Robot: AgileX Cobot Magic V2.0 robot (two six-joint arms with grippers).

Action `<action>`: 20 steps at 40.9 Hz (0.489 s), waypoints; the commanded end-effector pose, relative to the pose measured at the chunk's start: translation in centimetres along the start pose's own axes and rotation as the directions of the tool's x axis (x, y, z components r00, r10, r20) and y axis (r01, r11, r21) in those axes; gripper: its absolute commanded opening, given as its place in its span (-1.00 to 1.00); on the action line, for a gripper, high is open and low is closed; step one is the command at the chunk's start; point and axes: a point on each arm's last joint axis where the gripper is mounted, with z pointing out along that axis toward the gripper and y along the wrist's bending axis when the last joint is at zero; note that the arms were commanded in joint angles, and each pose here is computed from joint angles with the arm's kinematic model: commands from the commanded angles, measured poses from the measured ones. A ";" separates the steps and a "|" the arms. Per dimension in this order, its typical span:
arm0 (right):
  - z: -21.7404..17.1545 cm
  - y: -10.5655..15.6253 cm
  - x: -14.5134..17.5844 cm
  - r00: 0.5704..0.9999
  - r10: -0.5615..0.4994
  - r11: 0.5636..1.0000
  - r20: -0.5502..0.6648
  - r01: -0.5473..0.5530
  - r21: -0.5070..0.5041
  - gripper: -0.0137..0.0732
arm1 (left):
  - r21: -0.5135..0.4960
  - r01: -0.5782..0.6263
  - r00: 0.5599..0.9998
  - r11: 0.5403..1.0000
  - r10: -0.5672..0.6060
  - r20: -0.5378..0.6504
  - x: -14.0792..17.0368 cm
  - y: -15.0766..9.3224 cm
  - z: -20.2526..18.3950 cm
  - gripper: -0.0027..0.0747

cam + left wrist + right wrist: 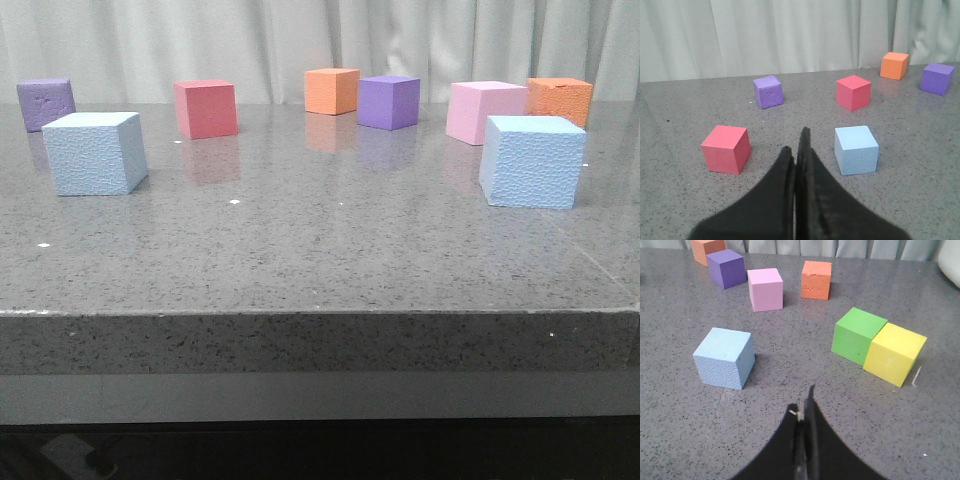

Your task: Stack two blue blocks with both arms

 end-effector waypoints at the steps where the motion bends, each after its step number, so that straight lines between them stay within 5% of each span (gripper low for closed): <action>1: -0.3 0.0 -1.6 0.996 -0.006 1.000 0.086 0.006 0.004 -0.96 | 0.003 0.006 0.997 1.000 -0.006 0.083 -1.5 0.0 -0.1 -0.98; 20: -0.3 0.0 -1.5 0.997 -0.011 1.000 0.076 0.010 0.007 -0.95 | 0.000 0.006 0.994 1.000 -0.006 0.106 -1.7 0.1 -0.1 -0.98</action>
